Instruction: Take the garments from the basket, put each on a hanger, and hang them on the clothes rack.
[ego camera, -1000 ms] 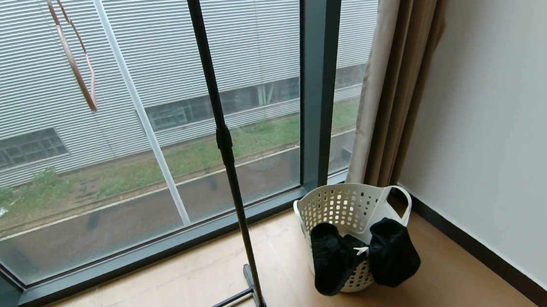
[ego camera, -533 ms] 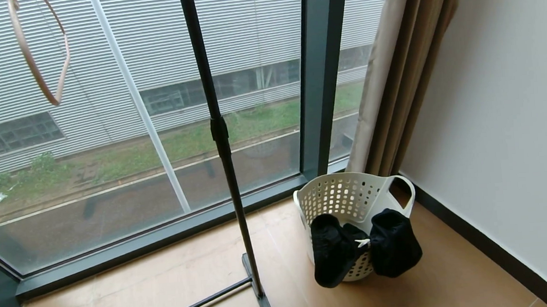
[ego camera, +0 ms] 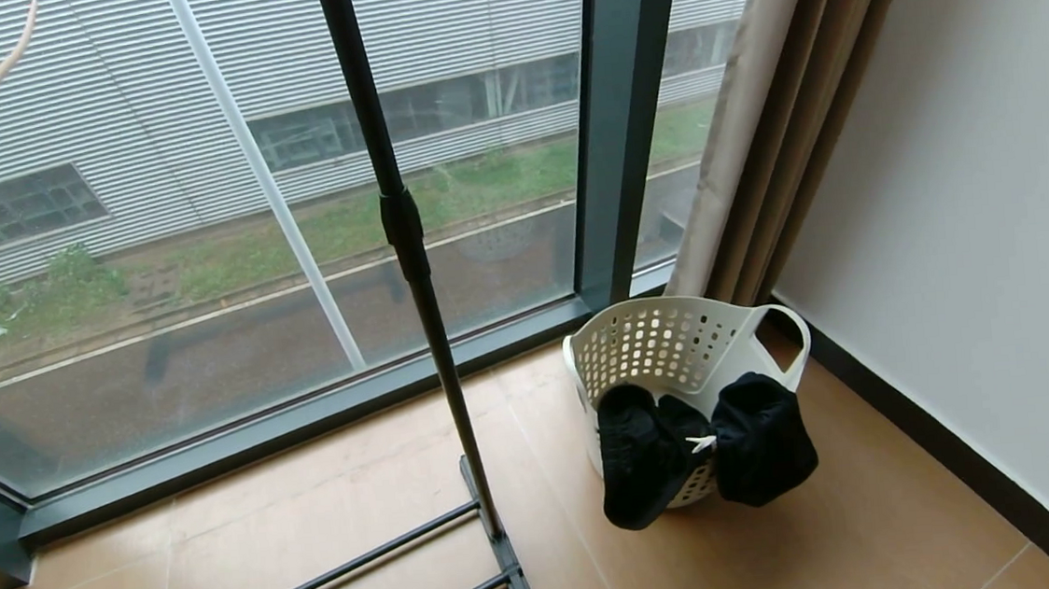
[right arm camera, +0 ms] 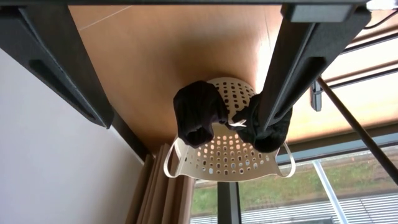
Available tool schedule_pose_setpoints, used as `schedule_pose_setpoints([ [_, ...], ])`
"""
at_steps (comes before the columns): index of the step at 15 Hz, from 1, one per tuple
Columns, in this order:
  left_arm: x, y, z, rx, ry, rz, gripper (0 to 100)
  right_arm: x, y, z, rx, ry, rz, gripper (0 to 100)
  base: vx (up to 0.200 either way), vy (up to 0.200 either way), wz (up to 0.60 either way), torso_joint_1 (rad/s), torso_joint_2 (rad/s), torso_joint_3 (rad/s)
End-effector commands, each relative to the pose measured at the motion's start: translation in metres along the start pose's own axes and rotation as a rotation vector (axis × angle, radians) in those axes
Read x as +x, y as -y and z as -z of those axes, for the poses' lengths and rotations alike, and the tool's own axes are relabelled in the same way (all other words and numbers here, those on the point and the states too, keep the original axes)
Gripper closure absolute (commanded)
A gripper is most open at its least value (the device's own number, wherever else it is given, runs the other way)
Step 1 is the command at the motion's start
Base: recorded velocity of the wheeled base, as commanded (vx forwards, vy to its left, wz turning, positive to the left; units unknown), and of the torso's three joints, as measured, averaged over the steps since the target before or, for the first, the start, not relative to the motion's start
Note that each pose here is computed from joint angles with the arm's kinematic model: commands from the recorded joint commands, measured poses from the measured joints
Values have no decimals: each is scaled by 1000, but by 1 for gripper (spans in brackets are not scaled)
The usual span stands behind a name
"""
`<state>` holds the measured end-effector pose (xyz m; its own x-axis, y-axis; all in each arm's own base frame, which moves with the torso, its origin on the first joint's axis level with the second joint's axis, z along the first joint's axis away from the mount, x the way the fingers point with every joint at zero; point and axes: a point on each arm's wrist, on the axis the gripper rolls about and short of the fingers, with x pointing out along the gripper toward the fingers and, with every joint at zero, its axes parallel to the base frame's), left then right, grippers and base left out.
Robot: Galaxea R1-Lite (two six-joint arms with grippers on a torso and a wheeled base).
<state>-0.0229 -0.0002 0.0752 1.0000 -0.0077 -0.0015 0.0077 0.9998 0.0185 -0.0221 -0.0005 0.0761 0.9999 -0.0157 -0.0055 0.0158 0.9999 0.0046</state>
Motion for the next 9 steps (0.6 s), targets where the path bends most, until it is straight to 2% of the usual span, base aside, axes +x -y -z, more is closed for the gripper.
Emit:
schedule_pose_setpoints([
  [1, 0, 0, 0, 1, -2, 0, 0, 0, 0, 0, 0, 1, 0, 0, 0, 0, 0, -2, -2, -198],
  [9, 0, 0, 0, 1, -2, 2, 0, 0, 0, 0, 0, -1, 0, 0, 0, 0, 0, 4, 2, -200],
])
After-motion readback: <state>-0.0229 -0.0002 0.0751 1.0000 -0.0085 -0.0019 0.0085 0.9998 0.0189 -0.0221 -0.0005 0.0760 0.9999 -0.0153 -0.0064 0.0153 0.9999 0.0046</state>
